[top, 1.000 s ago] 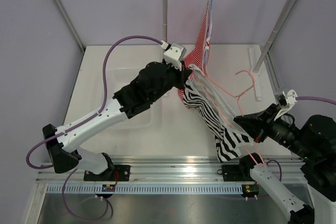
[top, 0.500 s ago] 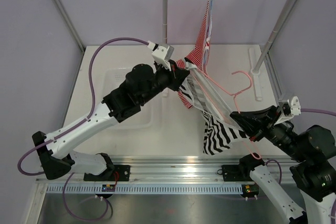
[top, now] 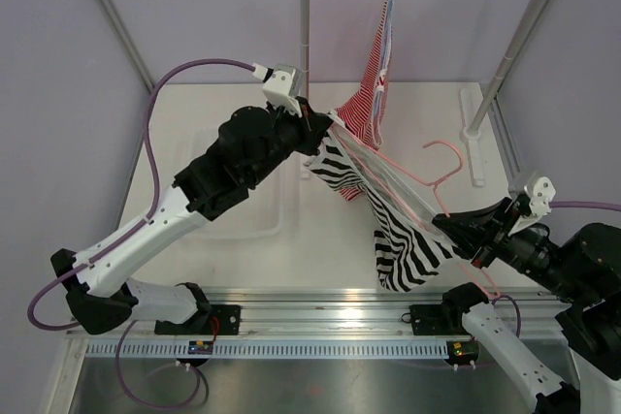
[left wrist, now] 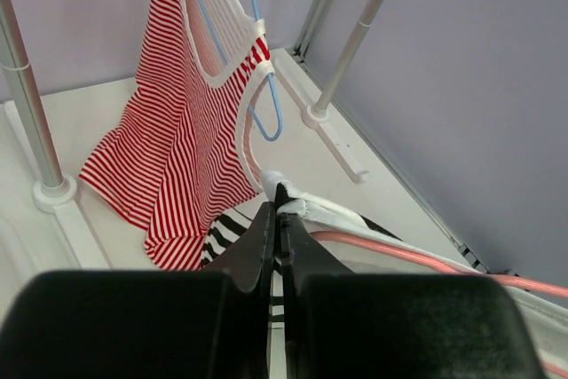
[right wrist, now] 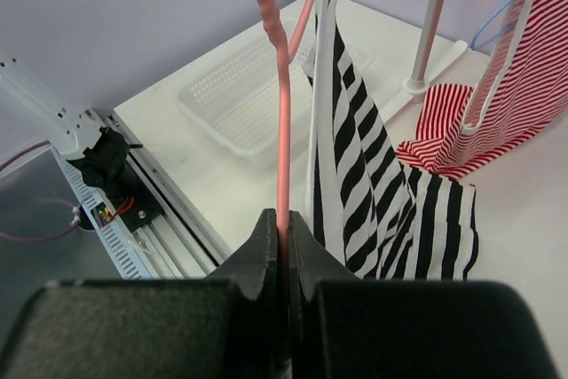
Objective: Remove the tank top from the hanger
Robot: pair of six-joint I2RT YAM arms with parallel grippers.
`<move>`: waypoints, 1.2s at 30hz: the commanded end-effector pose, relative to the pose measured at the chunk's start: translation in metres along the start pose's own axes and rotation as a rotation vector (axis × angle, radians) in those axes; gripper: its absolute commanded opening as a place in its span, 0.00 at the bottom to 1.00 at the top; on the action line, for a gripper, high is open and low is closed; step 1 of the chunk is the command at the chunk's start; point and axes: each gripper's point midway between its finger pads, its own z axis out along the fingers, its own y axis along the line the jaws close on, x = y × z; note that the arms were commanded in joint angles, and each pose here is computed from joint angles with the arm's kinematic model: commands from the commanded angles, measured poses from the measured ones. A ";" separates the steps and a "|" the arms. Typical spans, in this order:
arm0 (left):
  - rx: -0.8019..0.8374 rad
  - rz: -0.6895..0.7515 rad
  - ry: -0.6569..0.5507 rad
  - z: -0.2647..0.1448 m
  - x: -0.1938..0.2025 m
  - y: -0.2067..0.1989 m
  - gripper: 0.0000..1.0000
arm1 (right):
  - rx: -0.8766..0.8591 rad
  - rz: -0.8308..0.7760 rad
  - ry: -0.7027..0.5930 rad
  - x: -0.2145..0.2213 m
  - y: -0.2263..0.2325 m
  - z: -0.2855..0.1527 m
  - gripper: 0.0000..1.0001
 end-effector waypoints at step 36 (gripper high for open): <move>0.001 0.045 0.483 0.000 0.187 0.037 0.00 | 0.158 0.088 -1.097 -0.168 -0.073 0.022 0.00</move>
